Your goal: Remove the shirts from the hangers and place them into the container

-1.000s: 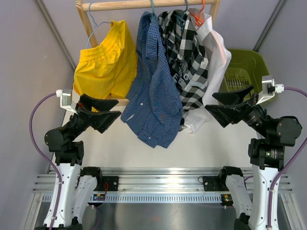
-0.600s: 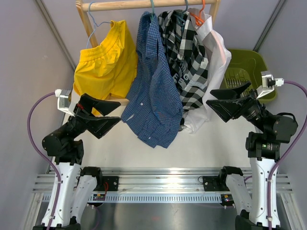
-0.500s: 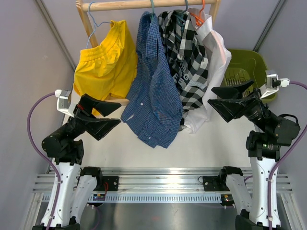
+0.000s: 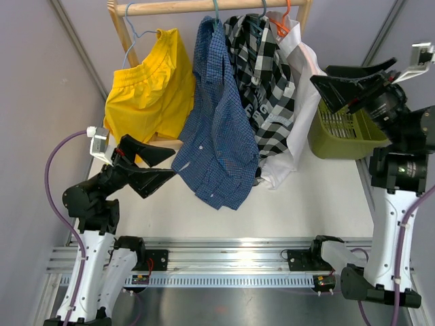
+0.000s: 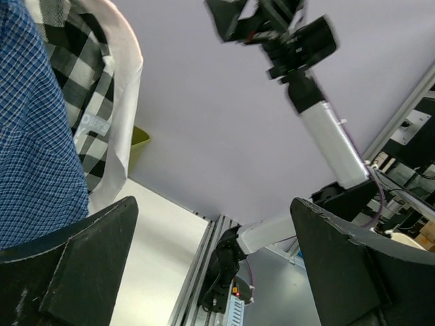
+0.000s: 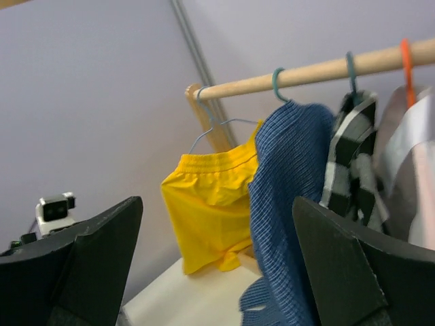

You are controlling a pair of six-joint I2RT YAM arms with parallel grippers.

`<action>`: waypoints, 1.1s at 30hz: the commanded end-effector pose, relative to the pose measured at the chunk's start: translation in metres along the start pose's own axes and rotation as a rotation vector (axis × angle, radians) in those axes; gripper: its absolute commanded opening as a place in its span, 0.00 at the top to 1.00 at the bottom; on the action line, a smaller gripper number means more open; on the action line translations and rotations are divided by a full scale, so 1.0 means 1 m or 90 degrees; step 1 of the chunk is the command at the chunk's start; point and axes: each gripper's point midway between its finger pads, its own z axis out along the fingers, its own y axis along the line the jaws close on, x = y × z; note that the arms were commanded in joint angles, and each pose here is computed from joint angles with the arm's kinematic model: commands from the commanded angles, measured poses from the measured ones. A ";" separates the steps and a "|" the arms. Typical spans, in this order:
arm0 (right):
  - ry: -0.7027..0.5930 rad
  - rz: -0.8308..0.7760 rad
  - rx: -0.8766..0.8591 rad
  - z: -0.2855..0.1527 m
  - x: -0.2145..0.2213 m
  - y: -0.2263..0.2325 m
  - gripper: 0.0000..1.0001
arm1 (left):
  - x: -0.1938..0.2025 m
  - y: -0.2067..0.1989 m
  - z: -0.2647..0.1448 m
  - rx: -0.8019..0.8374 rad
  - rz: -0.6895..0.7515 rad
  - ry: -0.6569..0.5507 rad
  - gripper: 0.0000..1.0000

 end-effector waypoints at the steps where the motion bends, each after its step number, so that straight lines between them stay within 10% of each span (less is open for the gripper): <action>1: 0.004 -0.166 0.132 -0.015 -0.022 -0.006 0.01 | 0.005 -0.001 -0.002 -0.011 0.020 0.024 0.01; 17: 0.178 -0.332 0.490 0.009 -0.016 -0.165 0.07 | 0.013 0.020 -0.008 -0.099 0.039 0.038 0.01; 27: 0.243 -0.304 0.448 0.043 0.019 -0.196 0.10 | 0.019 0.021 -0.011 -0.115 0.058 0.059 0.01; 33: 0.277 -0.255 0.420 0.038 0.052 -0.199 0.29 | 0.023 0.024 -0.013 -0.115 0.053 0.059 0.01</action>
